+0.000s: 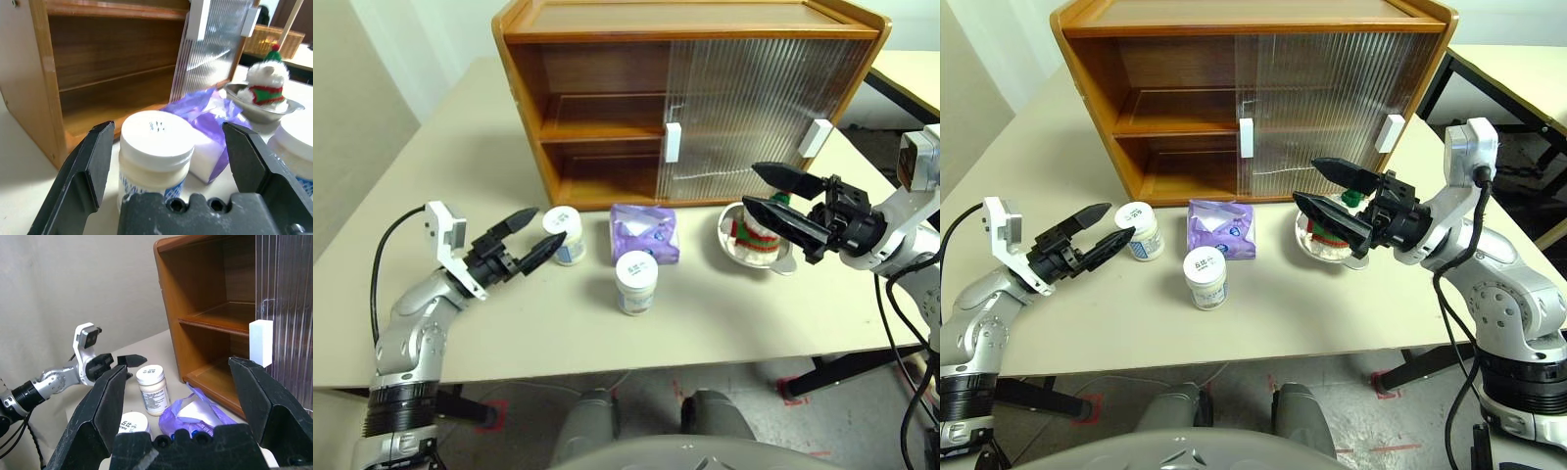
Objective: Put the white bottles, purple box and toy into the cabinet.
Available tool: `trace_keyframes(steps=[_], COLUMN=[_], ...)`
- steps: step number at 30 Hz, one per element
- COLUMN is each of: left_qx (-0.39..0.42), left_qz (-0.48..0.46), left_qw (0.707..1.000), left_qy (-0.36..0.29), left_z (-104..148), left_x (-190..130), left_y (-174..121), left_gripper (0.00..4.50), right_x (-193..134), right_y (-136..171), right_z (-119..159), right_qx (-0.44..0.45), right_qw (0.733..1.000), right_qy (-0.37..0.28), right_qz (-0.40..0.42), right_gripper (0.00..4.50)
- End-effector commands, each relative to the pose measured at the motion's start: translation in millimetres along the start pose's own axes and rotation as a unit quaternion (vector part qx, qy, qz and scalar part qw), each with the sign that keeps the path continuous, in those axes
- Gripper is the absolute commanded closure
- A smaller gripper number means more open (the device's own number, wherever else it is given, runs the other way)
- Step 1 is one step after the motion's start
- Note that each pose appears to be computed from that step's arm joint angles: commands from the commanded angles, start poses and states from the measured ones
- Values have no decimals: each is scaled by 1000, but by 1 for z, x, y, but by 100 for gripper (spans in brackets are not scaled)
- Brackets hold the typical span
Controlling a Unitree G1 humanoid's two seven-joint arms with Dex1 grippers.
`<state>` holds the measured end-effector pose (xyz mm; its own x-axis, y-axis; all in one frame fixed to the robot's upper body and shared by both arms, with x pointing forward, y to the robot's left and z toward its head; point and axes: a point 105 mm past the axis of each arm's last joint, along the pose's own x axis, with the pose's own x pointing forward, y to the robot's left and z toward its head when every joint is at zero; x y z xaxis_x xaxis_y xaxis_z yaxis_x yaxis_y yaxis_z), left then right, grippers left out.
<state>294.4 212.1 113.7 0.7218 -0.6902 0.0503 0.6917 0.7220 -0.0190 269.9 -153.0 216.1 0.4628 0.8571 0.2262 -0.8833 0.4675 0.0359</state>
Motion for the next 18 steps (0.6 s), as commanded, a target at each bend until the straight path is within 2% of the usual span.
trace_keyframes(steps=[1, 13, 18], left_qx=[7, 14, 15], left_qz=[1, 11, 11], left_qw=[1000, 999, 999], left_qy=[14, 42, 42], left_z=[-11, -41, -45], left_x=[2, 3, 5], left_y=[0, 5, 7], left_gripper=[4, 4, 4], right_x=[0, -1, -1], right_y=[2, 3, 4], right_z=[2, 5, 5], right_qx=[-4, -6, -6], right_qw=[1000, 1000, 1000], right_qy=[3, 2, 1], right_qz=[0, -4, -6], right_gripper=[0, 0, 0])
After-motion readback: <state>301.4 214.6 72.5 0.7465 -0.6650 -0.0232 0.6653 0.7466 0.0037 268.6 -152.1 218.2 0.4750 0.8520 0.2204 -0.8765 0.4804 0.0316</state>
